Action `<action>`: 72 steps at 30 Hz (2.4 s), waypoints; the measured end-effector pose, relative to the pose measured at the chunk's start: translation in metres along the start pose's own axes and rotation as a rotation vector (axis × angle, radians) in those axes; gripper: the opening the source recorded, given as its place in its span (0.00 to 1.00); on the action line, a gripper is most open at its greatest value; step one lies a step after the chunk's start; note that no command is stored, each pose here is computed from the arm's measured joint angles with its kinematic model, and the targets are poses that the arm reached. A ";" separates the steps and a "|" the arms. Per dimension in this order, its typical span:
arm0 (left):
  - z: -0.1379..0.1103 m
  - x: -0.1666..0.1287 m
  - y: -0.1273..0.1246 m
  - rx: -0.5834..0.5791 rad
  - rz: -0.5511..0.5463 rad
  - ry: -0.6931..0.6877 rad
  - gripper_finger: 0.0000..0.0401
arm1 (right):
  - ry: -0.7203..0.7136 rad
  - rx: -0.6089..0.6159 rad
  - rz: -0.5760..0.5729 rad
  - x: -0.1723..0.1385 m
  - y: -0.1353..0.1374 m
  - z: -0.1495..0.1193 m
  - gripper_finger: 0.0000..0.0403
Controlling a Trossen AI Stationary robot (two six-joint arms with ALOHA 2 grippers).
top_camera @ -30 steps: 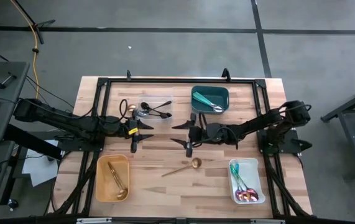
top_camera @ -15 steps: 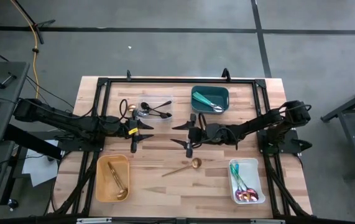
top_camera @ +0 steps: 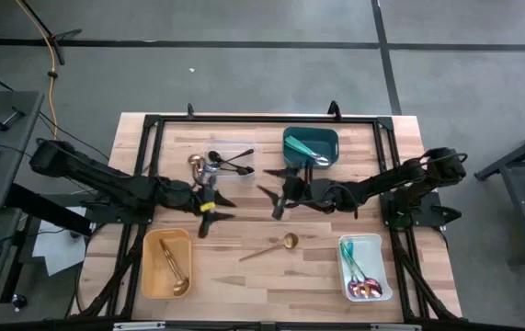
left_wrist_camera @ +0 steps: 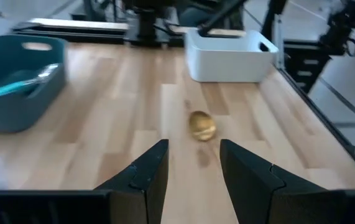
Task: Sort silverware by color (type)
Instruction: Put the gold spoon into the yellow bin
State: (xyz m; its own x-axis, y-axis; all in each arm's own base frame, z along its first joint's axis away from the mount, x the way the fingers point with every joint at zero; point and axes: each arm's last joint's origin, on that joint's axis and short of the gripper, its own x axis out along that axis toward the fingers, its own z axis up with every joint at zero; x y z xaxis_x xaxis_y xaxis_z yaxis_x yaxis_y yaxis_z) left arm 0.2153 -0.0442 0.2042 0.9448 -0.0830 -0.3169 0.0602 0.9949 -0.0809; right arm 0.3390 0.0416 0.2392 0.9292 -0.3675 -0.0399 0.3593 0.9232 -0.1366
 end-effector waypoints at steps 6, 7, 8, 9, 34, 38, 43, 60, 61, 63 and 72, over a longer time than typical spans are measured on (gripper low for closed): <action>0.015 0.055 -0.028 0.015 -0.049 0.110 0.34 | 0.041 0.005 -0.095 -0.005 -0.004 0.003 0.55; 0.015 0.065 -0.032 0.015 -0.050 0.143 0.34 | 0.052 -0.003 -0.104 -0.005 -0.004 0.002 0.55; 0.016 0.075 -0.036 0.012 -0.050 0.171 0.34 | 0.059 -0.009 -0.109 -0.006 -0.004 0.001 0.55; 0.015 0.085 -0.039 0.007 -0.046 0.203 0.34 | 0.065 -0.013 -0.120 -0.006 -0.003 0.000 0.55; -0.059 0.189 -0.080 0.061 0.267 0.477 0.34 | 0.117 -0.076 -0.374 -0.013 -0.003 -0.003 0.55; -0.064 0.184 -0.075 0.078 0.343 0.543 0.29 | 0.117 -0.076 -0.374 -0.013 -0.003 -0.003 0.55; -0.066 0.183 -0.074 0.120 0.343 0.561 0.11 | 0.117 -0.075 -0.374 -0.013 -0.003 -0.002 0.55; -0.045 0.153 -0.069 0.218 0.264 0.679 0.02 | 0.100 -0.108 -0.365 -0.020 0.008 0.001 0.55; -0.043 0.146 -0.068 0.216 0.258 0.678 0.02 | 0.099 -0.116 -0.380 -0.022 0.009 0.002 0.55; -0.037 0.132 -0.064 0.210 0.256 0.665 0.02 | 0.098 -0.133 -0.397 -0.026 0.011 0.005 0.55; -0.024 0.056 -0.040 0.094 0.374 0.471 0.02 | 0.073 -0.137 -0.390 -0.042 0.020 0.019 0.55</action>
State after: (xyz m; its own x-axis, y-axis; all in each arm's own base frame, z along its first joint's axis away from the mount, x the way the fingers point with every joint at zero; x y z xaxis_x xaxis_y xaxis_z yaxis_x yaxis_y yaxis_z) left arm 0.2581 -0.0903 0.1666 0.6649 0.2782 -0.6932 -0.1997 0.9605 0.1939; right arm 0.3086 0.0774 0.2568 0.7154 -0.6982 -0.0282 0.6637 0.6915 -0.2851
